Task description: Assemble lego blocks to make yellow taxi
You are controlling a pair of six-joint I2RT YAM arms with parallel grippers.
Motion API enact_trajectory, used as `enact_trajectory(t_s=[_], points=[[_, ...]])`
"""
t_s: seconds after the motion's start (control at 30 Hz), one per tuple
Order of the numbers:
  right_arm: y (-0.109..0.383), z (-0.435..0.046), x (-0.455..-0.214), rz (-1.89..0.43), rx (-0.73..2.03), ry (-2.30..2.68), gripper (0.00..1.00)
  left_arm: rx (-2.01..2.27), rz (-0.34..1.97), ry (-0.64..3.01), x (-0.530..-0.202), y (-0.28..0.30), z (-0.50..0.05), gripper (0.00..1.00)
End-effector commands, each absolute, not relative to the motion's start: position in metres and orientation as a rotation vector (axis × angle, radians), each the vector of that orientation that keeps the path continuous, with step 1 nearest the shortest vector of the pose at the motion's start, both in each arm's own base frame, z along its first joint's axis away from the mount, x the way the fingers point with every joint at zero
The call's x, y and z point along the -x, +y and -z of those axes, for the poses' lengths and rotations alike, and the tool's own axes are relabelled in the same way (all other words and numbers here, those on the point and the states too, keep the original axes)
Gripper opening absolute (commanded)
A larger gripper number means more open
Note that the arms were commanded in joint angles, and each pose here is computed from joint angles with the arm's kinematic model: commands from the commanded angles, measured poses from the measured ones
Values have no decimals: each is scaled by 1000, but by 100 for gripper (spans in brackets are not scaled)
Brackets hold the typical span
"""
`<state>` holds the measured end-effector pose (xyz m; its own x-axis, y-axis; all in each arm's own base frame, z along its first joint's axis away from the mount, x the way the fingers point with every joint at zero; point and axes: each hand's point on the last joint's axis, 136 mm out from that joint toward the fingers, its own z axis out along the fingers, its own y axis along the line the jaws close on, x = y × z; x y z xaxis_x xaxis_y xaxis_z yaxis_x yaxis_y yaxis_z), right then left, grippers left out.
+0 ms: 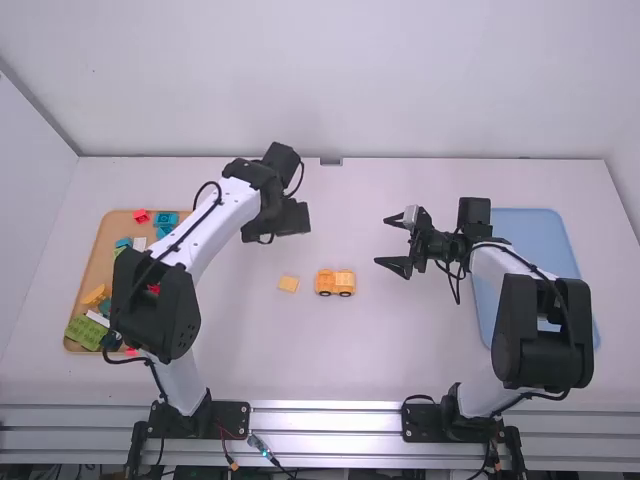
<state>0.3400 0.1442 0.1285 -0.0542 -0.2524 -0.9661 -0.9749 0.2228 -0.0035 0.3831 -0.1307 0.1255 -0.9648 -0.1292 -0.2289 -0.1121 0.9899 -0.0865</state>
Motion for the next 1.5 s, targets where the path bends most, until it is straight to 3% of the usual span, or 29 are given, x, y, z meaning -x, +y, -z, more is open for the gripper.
enact_trajectory(t_s=[0.0, 0.23, 0.43, 0.57, 0.77, 0.87, 1.07, 1.2, 1.27, 1.47], points=[[145, -133, -336, -925, 1210, 1503, 99, -201, 39, 2864, -387, -129, -128, 99], [144, -130, -338, -909, 1213, 1516, 99, -231, 64, 2843, -391, -133, -119, 99], [143, -129, -338, -908, 1211, 1530, 99, -115, -432, 2684, -418, -71, -129, 99], [143, -129, -338, -905, 1212, 1528, 99, -193, -538, 2575, -436, -65, -134, 99], [143, -128, -339, -901, 1212, 1531, 99, -358, -682, 2578, -431, -51, -129, 99], [143, -129, -339, -900, 1214, 1527, 99, -393, -617, 2605, -427, -62, -120, 99], [147, -128, -337, -903, 1226, 1526, 99, -912, -315, 2583, -421, -100, -95, 99], [148, -127, -337, -901, 1230, 1529, 99, -1369, 104, 2384, -400, -136, -79, 99], [151, -127, -336, -907, 1239, 1524, 99, -1655, 351, 2120, -375, -148, -69, 99], [153, -129, -337, -897, 1250, 1505, 99, -1678, 664, 1682, -346, -153, -63, 99]])
